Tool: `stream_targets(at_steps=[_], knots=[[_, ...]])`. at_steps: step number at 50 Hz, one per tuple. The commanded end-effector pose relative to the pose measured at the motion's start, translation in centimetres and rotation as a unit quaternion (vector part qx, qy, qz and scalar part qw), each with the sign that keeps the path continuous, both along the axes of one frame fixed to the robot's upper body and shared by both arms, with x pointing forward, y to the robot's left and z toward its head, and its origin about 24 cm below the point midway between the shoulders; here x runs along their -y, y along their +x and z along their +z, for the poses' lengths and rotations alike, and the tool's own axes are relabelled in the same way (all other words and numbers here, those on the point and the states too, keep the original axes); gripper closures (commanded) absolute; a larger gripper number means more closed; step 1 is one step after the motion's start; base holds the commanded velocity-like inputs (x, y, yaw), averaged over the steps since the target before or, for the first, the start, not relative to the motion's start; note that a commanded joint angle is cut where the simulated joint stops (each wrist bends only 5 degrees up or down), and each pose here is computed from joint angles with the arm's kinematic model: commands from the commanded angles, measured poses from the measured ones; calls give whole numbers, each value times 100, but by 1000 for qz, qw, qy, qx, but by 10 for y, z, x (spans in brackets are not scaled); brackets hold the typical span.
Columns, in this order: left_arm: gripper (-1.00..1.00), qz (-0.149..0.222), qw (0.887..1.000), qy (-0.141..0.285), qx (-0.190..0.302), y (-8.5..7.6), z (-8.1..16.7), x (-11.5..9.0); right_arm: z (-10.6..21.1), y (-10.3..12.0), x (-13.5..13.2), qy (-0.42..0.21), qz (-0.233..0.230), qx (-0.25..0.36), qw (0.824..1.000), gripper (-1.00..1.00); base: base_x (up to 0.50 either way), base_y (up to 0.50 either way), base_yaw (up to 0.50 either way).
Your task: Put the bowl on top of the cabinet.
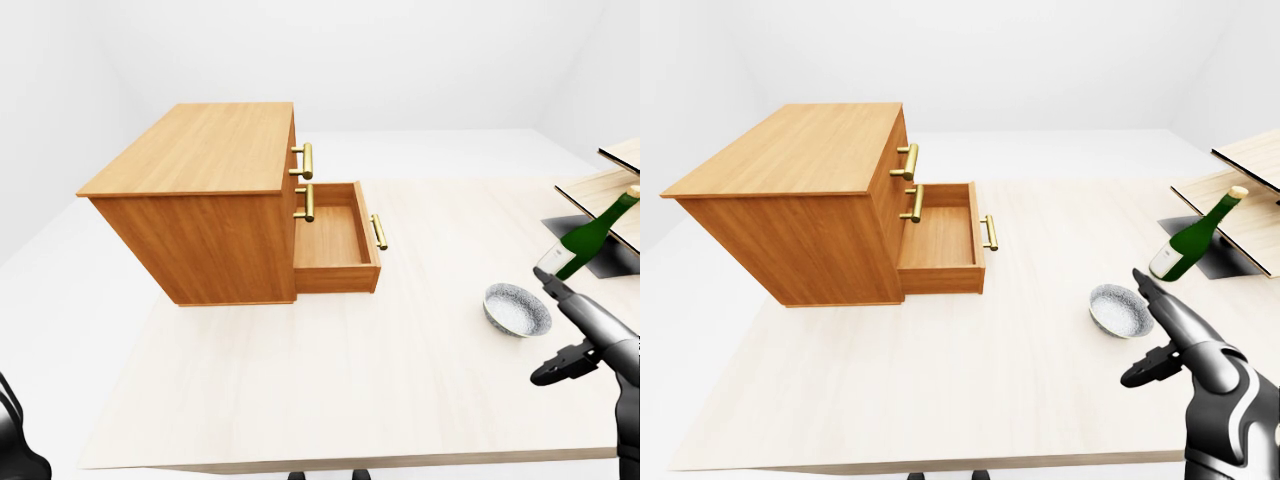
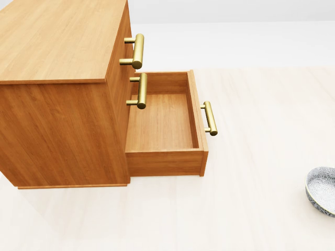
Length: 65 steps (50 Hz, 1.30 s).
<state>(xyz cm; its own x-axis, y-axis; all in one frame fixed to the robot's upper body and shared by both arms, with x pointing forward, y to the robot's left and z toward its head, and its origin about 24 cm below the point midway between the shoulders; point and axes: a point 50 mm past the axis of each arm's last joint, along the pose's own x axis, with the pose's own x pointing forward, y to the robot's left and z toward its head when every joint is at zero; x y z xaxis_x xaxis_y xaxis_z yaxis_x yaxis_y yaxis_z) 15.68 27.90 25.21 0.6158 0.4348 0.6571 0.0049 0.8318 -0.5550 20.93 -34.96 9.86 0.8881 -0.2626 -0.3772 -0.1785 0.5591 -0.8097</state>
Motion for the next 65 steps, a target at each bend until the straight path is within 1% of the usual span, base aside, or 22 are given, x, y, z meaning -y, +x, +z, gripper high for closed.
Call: stream_targets(at_steps=[1,8,18,24,33,39,46,49,53,58,65], knots=[[-100,0,1000,1,0,1,0,0,-8,1,3,4,-2,-22,1000,-100,0,0,0],[-100,1,1000,0,-1,1,0,-1,-12,1,4,-3,-4,-36,999,-100,0,0,0],[-100,-1,1000,3,-1,1,-1,1,-13,10,4,-4,3,-45,999,-100,0,0,0],[-100,-1,1000,3,0,1,-1,1,-19,16,4,14,8,-56,998,-100,0,0,0],[-100,-1,1000,5,-2,2,-2,2,-30,23,0,22,19,-82,996,-100,0,0,0],[-100,0,1000,4,-3,3,-2,1,-34,23,-1,28,21,-88,996,-100,0,0,0],[-100,-1,1000,1,-4,4,-2,0,-26,21,-2,2,25,-82,996,-100,0,0,0],[-100,-1,1000,-1,-5,5,-2,-2,-30,18,0,-2,18,-92,996,-100,0,0,0],[-100,-1,1000,-4,-1,1,0,-2,-40,15,4,5,8,-115,993,-100,0,0,0],[-100,-3,1000,-1,-1,2,0,0,-50,14,7,26,2,-131,991,-100,0,0,0],[-100,-3,1000,-1,0,1,0,0,-49,20,6,32,9,-129,991,-100,0,0,0]])
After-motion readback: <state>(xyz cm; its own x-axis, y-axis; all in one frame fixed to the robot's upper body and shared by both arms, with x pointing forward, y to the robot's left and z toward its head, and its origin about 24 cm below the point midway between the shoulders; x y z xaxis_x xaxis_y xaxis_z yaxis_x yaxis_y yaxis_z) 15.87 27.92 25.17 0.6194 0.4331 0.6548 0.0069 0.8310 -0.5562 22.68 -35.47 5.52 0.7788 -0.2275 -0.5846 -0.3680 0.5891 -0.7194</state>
